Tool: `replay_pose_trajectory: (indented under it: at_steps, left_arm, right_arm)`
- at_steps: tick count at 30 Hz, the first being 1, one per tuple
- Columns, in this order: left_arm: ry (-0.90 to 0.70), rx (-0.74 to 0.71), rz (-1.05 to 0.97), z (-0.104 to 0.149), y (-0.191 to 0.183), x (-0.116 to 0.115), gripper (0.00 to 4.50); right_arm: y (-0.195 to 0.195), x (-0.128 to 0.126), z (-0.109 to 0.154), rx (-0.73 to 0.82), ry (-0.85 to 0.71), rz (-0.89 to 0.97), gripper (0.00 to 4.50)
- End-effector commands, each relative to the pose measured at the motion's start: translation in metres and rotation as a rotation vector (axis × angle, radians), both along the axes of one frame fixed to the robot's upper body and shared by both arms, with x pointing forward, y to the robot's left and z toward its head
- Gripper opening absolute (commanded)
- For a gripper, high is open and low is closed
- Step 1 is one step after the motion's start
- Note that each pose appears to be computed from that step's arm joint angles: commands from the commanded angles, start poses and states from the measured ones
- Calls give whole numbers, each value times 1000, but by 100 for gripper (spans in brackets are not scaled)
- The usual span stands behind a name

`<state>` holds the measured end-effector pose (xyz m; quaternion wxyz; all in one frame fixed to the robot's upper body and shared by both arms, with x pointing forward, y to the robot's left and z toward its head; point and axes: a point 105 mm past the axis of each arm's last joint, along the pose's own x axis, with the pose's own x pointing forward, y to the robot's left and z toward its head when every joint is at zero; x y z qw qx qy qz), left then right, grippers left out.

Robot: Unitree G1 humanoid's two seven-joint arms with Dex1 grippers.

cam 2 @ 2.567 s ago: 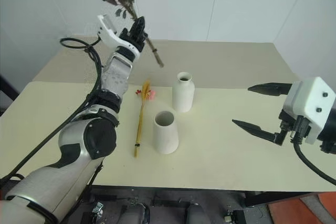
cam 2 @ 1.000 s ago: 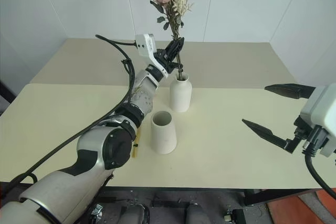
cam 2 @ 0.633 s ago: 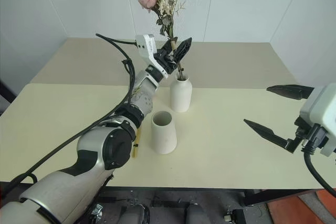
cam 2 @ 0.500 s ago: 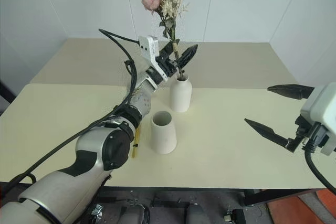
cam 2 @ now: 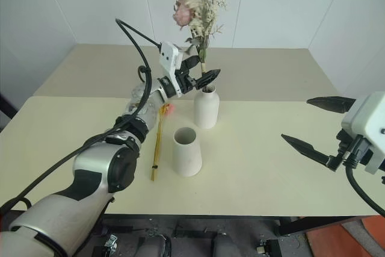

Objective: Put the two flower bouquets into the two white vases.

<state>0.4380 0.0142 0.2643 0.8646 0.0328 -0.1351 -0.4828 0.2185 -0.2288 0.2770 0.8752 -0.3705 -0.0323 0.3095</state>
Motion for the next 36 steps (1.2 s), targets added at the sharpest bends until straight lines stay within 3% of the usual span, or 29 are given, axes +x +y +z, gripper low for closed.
replay_pose_trajectory:
  at_steps: [1, 2, 5, 8, 12, 17, 20, 23, 28, 31, 36]
  left_arm:
    - [-96, 215, -90, 21, -10, -11, 448]
    - [-139, 280, -101, 19, -10, -14, 448]
    - [-55, 234, -40, 30, -4, -5, 448]
    - [-131, 315, 25, 33, 8, -1, 448]
    - [-94, 267, -16, 49, 33, -7, 448]
    - [-37, 372, 73, 38, 78, -6, 448]
    - [28, 279, 254, 44, 105, -6, 448]
    - [121, 248, 372, 44, 114, -21, 448]
    - [431, 241, 546, 20, 124, -40, 448]
    - [672, 312, 620, -23, 122, -52, 448]
    - [843, 404, 654, -70, 124, -55, 448]
  right_arm:
    - [-1, 1, 7, -18, -46, -9, 450]
    - [-1, 2, 6, -16, -46, -11, 450]
    - [-2, 4, 4, -10, -41, -17, 450]
    - [-2, 4, 3, -11, -40, -20, 450]
    - [-3, 2, 2, -17, -37, -30, 450]
    - [-6, -1, 0, -19, -31, -45, 450]
    - [-7, -1, 0, -18, -28, -46, 450]
    - [-6, 1, 1, -17, -18, -32, 450]
    - [-5, 11, 1, -20, 0, -8, 450]
    - [-3, 21, 3, -11, 5, 11, 450]
    - [2, 31, 6, -13, 5, 39, 450]
